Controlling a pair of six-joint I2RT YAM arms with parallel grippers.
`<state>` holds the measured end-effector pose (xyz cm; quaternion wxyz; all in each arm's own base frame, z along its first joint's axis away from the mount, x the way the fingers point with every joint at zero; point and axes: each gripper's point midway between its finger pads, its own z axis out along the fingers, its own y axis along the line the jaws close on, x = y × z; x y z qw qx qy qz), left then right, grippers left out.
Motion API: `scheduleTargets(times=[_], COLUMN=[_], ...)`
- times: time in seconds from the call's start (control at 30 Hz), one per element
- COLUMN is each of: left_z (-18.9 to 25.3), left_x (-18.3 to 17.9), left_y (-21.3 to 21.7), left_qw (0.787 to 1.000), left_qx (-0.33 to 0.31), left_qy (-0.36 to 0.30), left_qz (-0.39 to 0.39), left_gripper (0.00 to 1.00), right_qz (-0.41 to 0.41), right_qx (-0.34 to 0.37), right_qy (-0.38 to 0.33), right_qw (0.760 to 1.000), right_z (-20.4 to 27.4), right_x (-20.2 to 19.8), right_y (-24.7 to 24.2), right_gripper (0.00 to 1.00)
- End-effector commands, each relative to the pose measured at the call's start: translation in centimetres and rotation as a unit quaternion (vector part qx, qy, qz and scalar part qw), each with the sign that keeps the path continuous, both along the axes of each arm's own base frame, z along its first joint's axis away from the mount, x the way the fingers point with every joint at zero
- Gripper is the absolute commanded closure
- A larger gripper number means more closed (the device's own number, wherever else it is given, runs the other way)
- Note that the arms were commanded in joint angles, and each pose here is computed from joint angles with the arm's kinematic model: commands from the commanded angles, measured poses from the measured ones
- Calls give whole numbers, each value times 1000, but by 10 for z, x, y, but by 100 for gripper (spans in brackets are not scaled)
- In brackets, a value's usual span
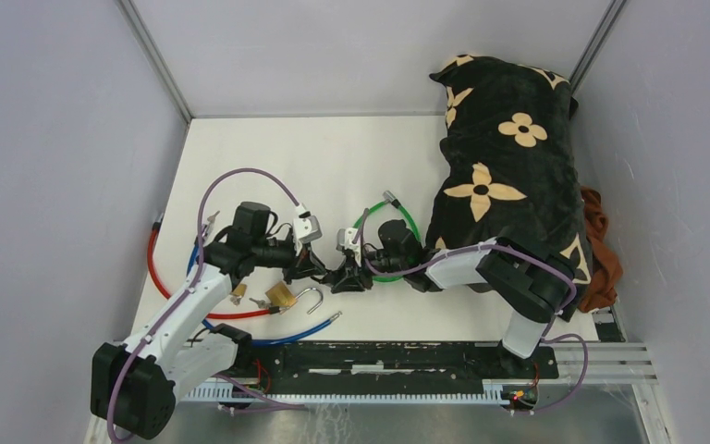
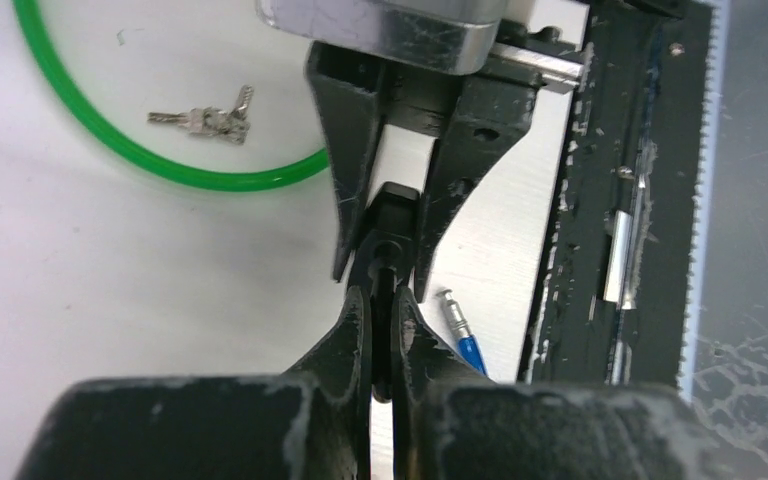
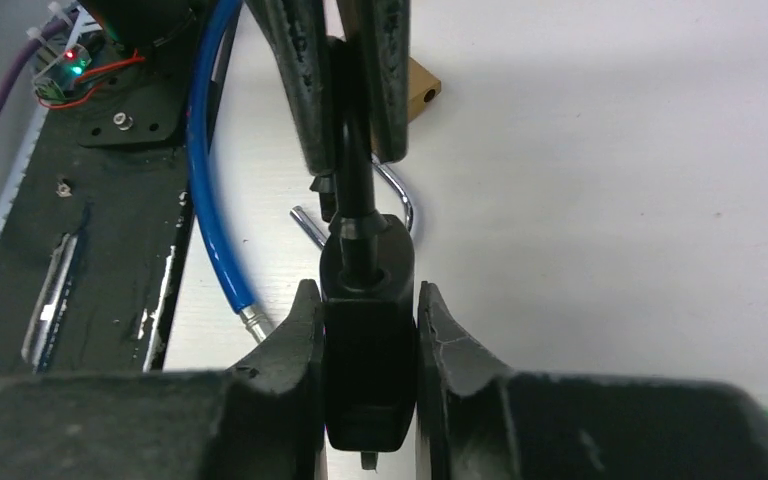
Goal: Lock with the key
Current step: Lock the lock.
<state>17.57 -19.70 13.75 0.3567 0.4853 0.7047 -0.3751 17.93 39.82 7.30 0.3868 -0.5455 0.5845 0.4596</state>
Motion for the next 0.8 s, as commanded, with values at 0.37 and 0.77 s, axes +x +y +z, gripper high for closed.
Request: scheduleTargets(times=[0.37,0.77], left_z=[8,7], left_x=[-9,-3], left_y=[-3,-1], left_qw=[992,992], left_qx=[21,32], left_qy=[-95,-101], left_qz=[-84,-66], left_gripper=[52,72], right_qz=[63,88], right_qx=[-81,-71], right_qy=[-102,-147], right_qw=[989,983], right_z=[49,97], right_x=[1,-4], right_y=[-3,-1], right_gripper=[100,100])
